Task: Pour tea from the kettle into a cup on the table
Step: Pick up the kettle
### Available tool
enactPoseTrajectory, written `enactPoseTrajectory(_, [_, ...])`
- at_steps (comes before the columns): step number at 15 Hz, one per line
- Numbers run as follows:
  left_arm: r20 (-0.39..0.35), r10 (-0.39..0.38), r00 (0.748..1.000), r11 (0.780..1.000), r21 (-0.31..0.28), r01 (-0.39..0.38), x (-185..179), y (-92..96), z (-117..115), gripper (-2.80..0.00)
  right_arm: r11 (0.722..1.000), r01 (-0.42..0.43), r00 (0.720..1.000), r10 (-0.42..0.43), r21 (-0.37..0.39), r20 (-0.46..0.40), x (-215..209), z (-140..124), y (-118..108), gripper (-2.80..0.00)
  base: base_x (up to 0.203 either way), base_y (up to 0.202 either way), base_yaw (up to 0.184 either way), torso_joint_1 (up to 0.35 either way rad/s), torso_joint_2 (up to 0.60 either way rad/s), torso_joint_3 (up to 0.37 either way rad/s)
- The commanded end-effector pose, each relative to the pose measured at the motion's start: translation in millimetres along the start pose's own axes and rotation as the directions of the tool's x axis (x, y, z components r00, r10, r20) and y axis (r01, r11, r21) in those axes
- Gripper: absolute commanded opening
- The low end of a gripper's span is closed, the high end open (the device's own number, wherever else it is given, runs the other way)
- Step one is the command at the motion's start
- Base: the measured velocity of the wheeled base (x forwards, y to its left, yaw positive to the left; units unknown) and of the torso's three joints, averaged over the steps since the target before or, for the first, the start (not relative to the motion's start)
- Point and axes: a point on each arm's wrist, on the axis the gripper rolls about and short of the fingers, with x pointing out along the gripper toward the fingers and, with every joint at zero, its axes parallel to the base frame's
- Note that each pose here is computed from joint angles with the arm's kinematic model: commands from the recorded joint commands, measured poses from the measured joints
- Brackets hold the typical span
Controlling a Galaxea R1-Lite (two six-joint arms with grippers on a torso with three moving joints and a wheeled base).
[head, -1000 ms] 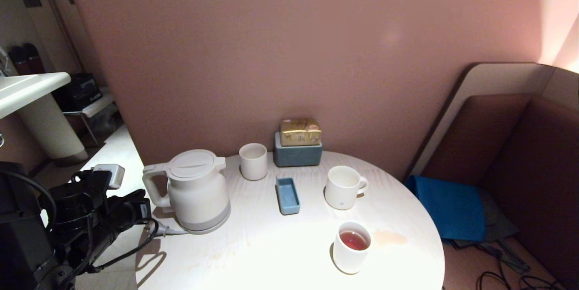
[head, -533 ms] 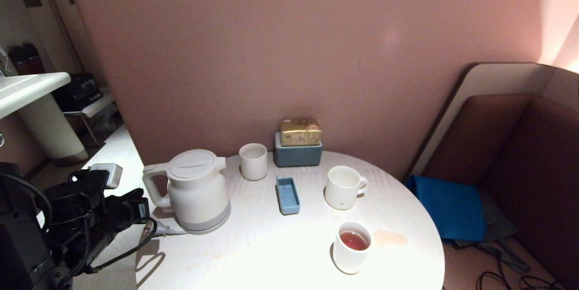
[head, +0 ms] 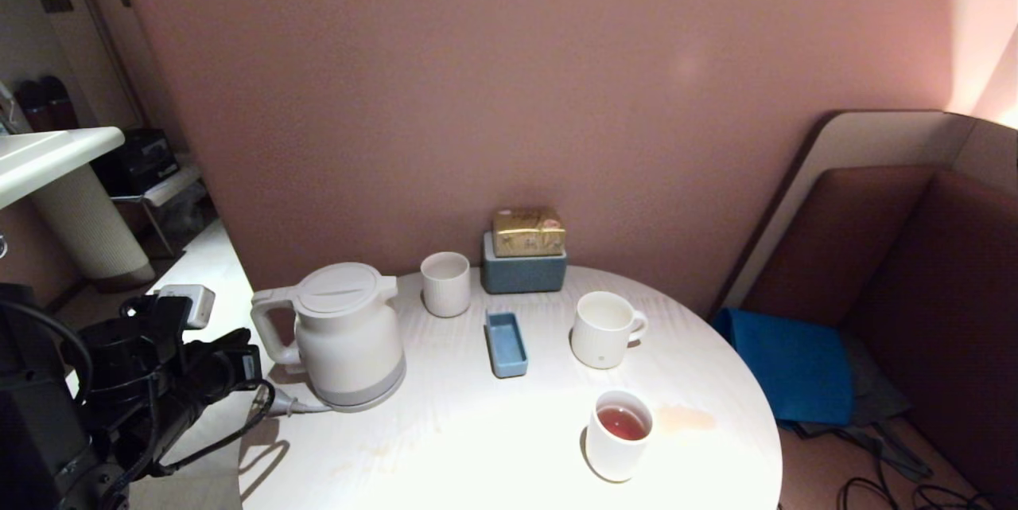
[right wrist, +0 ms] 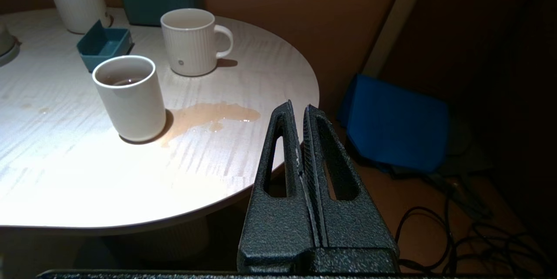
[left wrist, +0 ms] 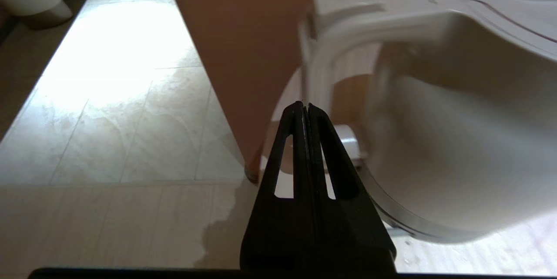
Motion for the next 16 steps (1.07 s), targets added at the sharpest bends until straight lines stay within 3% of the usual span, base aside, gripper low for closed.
enactPoseTrajectory(1, [0.046, -0.008, 0.999, 1.000, 0.001, 0.008, -5.6, -2.4, 5.7, -2.80, 1.000, -0.001, 1.000, 0.001, 0.000, -0.001, 0.1, 0.1, 0.0, -2.80, 0.000, 0.000, 0.000, 0.000, 0.00, 0.000])
enactPoseTrajectory(8, [0.003, -0.026, 1.000, 1.000, -0.014, 0.026, -7.8, -6.6, -3.3, -2.80, 1.000, -0.001, 1.000, 0.001, 0.000, -0.001, 0.1, 0.1, 0.0, -2.80, 0.000, 0.000, 0.000, 0.000, 0.00, 0.000])
enactPoseTrajectory(9, [0.006, -0.026, 1.000, 1.000, -0.014, 0.026, -8.1, -6.5, -2.5, 0.00, 1.000, -0.001, 1.000, 0.001, 0.000, -0.001, 0.1, 0.1, 0.0, -2.80, 0.000, 0.000, 0.000, 0.000, 0.00, 0.000])
enactPoseTrajectory(16, [0.013, -0.028, 1.000, 0.999, -0.016, 0.028, -6.3, -8.2, -1.4, 0.00, 1.000, -0.001, 1.000, 0.001, 0.000, -0.001, 0.1, 0.1, 0.0, -2.80, 0.000, 0.000, 0.000, 0.000, 0.00, 0.000])
